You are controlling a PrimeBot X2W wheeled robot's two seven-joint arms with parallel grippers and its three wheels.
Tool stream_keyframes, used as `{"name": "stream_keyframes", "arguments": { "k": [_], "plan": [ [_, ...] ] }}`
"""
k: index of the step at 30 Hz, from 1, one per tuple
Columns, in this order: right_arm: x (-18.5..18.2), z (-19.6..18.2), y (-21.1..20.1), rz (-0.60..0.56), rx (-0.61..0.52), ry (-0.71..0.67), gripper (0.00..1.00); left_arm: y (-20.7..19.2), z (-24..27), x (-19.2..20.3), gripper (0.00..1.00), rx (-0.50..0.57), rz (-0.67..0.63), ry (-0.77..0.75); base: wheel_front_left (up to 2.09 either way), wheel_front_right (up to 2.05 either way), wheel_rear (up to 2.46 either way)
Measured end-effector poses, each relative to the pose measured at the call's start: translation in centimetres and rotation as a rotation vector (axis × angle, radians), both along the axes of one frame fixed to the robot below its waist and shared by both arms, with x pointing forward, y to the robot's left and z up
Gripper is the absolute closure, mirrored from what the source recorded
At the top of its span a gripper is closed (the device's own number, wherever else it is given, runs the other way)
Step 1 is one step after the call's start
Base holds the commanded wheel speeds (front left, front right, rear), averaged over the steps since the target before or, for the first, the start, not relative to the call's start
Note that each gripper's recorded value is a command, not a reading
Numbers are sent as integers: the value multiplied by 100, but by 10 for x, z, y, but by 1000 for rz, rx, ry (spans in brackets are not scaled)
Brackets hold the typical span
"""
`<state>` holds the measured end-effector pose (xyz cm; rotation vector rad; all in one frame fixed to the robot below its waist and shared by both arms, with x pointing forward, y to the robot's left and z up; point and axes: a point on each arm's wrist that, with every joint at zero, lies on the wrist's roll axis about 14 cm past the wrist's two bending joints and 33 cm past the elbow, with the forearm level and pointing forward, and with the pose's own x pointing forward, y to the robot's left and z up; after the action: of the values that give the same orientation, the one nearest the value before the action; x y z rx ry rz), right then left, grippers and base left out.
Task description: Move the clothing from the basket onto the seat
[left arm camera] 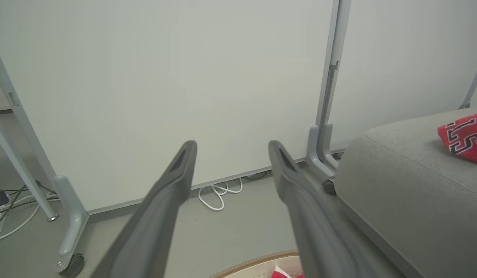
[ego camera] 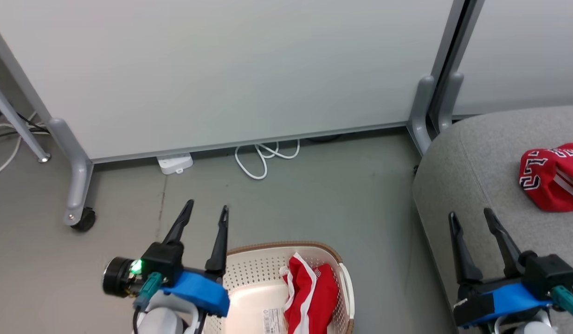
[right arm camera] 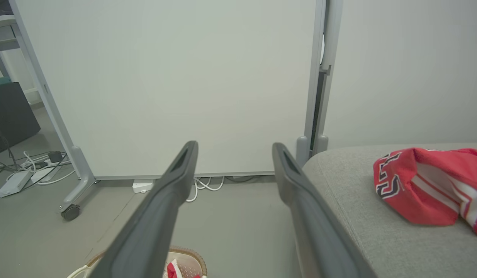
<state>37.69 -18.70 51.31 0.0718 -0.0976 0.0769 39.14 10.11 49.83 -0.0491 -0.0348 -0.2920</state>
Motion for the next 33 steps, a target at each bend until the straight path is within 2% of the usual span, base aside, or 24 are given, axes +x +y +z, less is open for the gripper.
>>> {"name": "stream_keyframes", "arguments": {
  "k": [5, 6, 15, 23, 33],
  "plan": [
    [21, 13, -3, 0, -7, -39, 0, -31, -13, 22, 0, 4, -96, 46, 0, 0, 0],
    [31, 15, -5, 0, -12, -47, 0, -46, -26, 30, 0, 19, -146, 82, 0, 0, 0],
    [77, 16, -20, -23, -36, -68, 0, -95, -107, 59, 0, 118, -320, 285, 0, 0, 0],
    [102, -18, -43, -66, -75, 2, 0, -122, -191, 62, 0, 189, -446, 482, 0, 0, 0],
    [124, -69, -56, -90, -97, 99, 0, -131, -288, 40, 0, 291, -568, 729, 0, 0, 0]
  ]
}}
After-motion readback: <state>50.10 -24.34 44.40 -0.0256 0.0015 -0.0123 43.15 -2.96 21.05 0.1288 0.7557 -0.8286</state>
